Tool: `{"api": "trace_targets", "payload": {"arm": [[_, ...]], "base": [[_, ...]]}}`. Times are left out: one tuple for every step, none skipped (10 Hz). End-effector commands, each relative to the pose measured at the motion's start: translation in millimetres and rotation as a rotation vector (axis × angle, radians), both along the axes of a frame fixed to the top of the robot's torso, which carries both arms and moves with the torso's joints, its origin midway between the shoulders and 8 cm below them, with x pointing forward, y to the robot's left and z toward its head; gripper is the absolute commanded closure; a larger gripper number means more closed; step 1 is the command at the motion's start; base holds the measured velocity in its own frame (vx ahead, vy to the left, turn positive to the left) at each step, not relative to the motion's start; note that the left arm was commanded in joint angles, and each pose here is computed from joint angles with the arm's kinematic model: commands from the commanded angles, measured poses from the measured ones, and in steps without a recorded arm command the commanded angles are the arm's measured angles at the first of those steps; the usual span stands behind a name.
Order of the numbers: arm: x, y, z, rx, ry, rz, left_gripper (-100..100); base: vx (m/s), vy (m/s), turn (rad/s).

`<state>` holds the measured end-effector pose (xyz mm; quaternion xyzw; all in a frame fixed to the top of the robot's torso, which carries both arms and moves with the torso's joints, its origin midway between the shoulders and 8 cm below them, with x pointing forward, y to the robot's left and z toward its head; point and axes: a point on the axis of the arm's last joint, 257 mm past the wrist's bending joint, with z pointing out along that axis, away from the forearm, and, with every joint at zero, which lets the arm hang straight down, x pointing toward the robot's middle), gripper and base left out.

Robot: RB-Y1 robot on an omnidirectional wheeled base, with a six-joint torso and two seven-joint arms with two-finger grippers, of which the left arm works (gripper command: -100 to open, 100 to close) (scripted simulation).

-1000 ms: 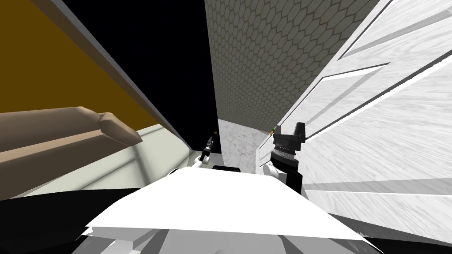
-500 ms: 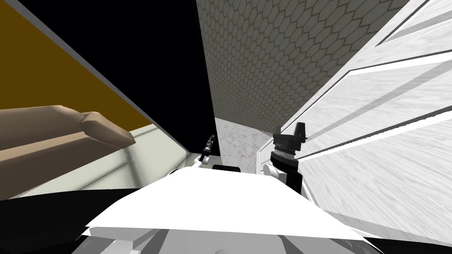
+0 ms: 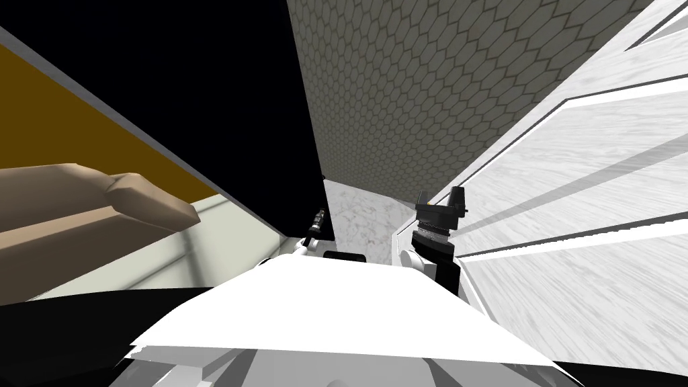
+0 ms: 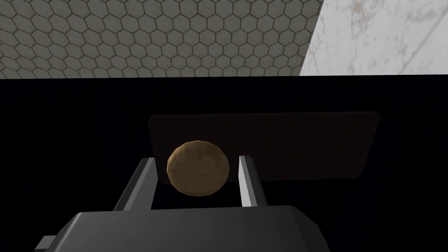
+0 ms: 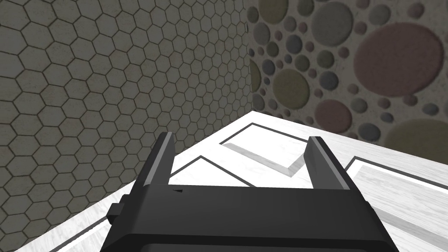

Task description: Push the door open

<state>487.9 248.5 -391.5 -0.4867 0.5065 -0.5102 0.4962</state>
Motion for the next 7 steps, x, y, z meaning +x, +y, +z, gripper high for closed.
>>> {"api": "trace_targets", "payload": {"arm": [[0.0,0.3,-0.2,0.000,0.001,0.000,100],[0.0,0.3,-0.2,0.000,0.001,0.000,100],[0.0,0.3,-0.2,0.000,0.001,0.000,100],[0.0,0.3,-0.2,0.000,0.001,0.000,100],[0.0,0.3,-0.2,0.000,0.001,0.000,100],[-1.3,9.0,-2.3,0.001,0.007,0.020,100],[-1.3,10.6,-2.3,0.001,0.007,0.024,100]], "base": [[-0.028,0.003,-0.012],[-0.018,0.003,-0.003],[-0.012,0.000,0.003],[-0.008,-0.001,0.003],[0.000,0.000,0.000],[0.085,-0.031,0.020],[0.147,-0.043,0.041]]}}
